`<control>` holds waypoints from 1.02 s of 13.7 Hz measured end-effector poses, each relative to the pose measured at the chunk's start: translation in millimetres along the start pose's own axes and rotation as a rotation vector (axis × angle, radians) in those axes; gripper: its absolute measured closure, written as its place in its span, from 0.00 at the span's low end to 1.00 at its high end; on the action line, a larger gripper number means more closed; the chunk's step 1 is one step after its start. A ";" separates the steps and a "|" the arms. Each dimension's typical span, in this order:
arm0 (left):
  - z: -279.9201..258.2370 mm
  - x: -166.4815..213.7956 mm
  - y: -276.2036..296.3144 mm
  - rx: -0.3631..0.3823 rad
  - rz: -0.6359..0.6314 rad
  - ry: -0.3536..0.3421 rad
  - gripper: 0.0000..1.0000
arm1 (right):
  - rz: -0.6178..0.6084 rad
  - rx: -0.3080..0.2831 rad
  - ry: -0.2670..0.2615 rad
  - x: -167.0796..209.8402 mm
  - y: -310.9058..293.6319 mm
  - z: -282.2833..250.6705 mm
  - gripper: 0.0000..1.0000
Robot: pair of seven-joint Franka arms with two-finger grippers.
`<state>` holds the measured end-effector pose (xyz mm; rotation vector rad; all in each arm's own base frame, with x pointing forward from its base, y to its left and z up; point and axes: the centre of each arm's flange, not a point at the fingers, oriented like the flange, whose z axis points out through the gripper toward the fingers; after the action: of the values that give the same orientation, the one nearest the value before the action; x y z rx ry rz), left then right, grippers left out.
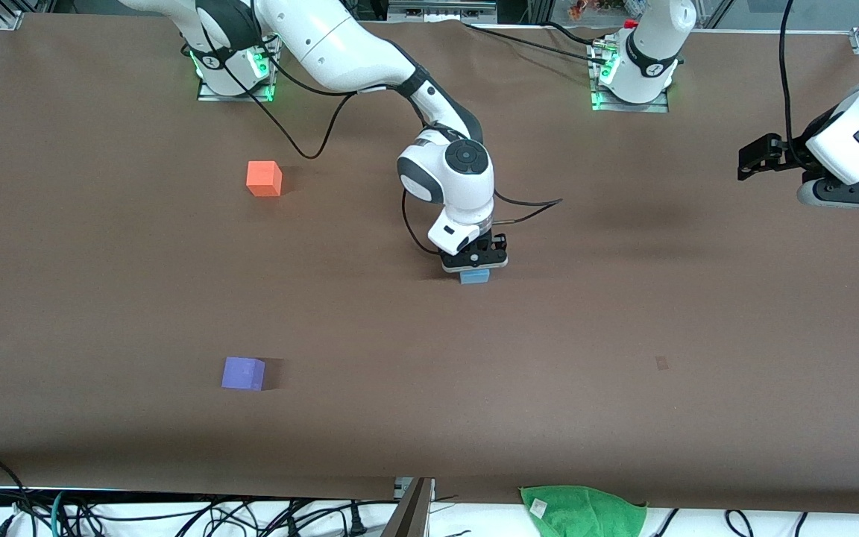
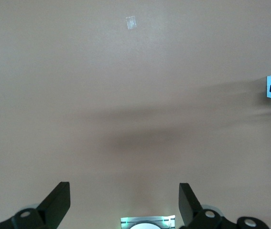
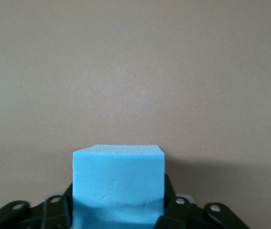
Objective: Place blue block between orange and purple blocks
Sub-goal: 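Close the right gripper on the light-blue cube and lift it, then carry the blue cube with the right gripper between orange and purple cubes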
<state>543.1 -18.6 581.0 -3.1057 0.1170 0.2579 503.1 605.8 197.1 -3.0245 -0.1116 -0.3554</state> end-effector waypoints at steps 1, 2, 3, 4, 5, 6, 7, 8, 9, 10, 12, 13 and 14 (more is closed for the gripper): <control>-0.3 -0.1 0.0 0.000 0.000 0.000 0.00 | 0.006 0.004 0.012 7.2 1.6 -5.0 0.41; -0.6 -0.2 0.0 0.000 0.000 0.000 0.00 | 0.018 0.004 0.027 18.4 6.5 -11.9 0.42; -0.7 -0.3 0.0 0.000 0.000 -0.001 0.00 | 0.035 -0.008 0.035 34.7 18.6 -20.9 0.42; -0.8 -0.3 0.0 0.000 0.000 -0.001 0.00 | 0.040 -0.030 0.032 55.5 38.2 -31.8 0.42; -0.9 -0.3 -0.1 0.000 0.000 -0.001 0.00 | 0.038 -0.046 0.021 79.6 63.9 -45.4 0.42; -0.8 -0.3 0.0 0.000 0.000 -0.001 0.00 | 0.038 -0.050 0.003 99.4 90.5 -57.8 0.42; -0.5 -0.4 -0.1 0.000 0.000 -0.004 0.00 | 0.038 -0.054 -0.020 112.5 117.4 -67.9 0.42; 0.2 -0.7 -0.4 0.000 -0.001 -0.008 0.00 | 0.029 -0.070 -0.045 119.6 146.6 -73.4 0.42; 0.7 -0.8 -0.7 -0.001 -0.001 -0.012 0.00 | 0.022 -0.091 -0.074 122.3 180.5 -74.9 0.42; 1.0 -0.8 -1.1 -0.001 -0.002 -0.013 0.00 | 0.025 -0.113 -0.110 122.7 220.3 -74.7 0.42; 1.3 -0.7 -1.7 -0.001 -0.003 -0.014 0.00 | 0.036 -0.137 -0.167 111.0 304.5 -71.5 0.42; 1.4 -0.6 -1.9 -0.001 -0.003 -0.014 0.00 | 0.041 -0.136 -0.171 97.1 343.4 -68.1 0.42; 1.5 -0.6 -2.0 -0.001 -0.004 -0.014 0.00 | 0.046 -0.135 -0.167 80.7 374.8 -63.4 0.42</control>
<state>542.4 -16.5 579.7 -3.1044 0.1111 0.2801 598.2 232.1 245.6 -3.1807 -0.0309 -0.1095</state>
